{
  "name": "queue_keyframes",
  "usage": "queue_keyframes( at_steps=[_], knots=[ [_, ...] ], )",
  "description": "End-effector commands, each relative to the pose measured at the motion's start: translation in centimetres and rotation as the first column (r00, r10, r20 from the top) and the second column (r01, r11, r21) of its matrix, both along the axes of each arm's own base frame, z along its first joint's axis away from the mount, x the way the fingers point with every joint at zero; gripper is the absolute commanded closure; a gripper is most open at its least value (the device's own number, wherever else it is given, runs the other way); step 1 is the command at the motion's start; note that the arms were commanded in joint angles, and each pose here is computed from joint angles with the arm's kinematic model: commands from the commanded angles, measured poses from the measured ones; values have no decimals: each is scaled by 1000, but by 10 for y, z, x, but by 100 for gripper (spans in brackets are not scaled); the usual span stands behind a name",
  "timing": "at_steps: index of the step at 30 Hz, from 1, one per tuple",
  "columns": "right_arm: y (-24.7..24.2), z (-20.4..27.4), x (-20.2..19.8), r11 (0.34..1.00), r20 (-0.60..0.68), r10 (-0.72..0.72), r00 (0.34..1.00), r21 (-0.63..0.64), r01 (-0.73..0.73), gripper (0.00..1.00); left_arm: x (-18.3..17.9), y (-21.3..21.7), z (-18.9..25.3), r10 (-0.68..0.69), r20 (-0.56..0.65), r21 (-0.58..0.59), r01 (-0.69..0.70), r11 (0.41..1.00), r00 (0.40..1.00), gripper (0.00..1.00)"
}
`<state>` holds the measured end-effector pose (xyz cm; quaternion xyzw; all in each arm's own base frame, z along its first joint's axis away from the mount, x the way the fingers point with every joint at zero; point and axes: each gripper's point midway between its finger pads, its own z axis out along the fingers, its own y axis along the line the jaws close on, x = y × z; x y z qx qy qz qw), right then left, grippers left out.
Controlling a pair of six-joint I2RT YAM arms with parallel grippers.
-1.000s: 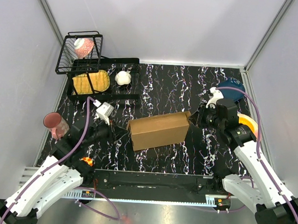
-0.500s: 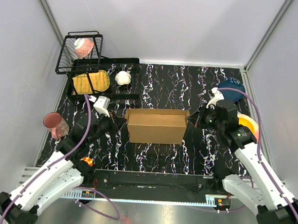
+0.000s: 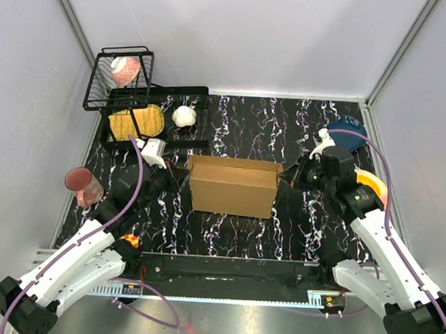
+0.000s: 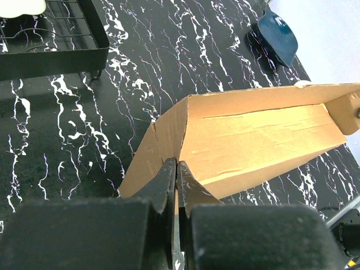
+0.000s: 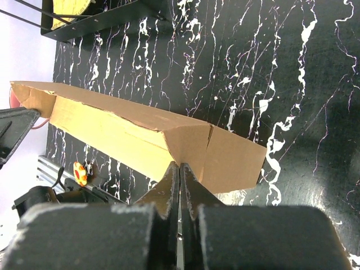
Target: Fold the paper box
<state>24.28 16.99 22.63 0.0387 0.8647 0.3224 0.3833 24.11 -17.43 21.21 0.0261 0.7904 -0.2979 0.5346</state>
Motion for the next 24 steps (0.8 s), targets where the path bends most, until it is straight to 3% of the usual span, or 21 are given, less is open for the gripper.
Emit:
queue_keyframes(
  at_steps=[1, 8, 24],
  knots=[
    [5, 28, 3, 999, 53, 1, 999, 38, -3, 95, 4, 1, 16, 12, 54, -7, -11, 1000, 998, 100],
    [-5, 15, -1, 1000, 51, -10, 999, -23, 11, 70, 3, 2, 19, 12, 64, -15, -12, 1000, 998, 100],
    [-3, -13, -6, 995, 7, 27, 1000, -97, -26, 71, 0, 1, 27, 8, 79, -37, -5, 999, 997, 100]
  ],
)
